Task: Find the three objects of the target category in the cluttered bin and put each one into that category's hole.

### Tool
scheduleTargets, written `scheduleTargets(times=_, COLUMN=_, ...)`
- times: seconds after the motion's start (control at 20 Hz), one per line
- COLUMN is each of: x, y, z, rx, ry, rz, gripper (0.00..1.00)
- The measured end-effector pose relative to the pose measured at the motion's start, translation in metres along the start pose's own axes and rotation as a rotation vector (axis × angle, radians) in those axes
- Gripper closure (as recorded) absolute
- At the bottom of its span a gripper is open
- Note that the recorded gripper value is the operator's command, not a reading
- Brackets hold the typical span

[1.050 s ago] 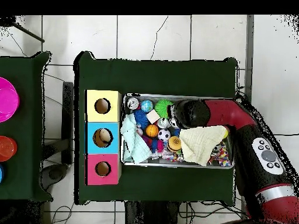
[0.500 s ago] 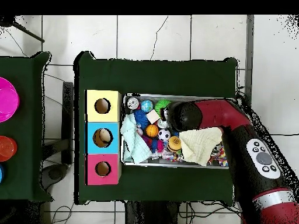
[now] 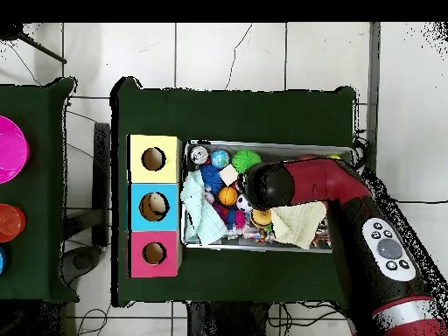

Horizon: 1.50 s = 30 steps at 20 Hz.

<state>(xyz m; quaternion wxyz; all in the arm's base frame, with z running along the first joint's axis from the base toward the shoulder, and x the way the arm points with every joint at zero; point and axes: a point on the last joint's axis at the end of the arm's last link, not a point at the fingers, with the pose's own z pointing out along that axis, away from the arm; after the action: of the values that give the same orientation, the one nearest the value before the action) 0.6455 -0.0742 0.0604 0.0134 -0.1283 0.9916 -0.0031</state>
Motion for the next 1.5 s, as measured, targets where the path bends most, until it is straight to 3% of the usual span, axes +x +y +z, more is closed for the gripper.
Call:
scheduleTargets(times=0.65, x=0.050, y=0.036, z=0.010, rx=0.013, ry=0.035, rz=0.038, gripper=1.00)
scheduleTargets(times=1.15, x=0.095, y=0.088, z=0.004, rx=0.010, ry=0.096, rz=0.111, gripper=1.00)
scheduleTargets(times=1.5, x=0.127, y=0.130, z=-0.013, rx=0.008, ry=0.137, rz=0.159, gripper=1.00)
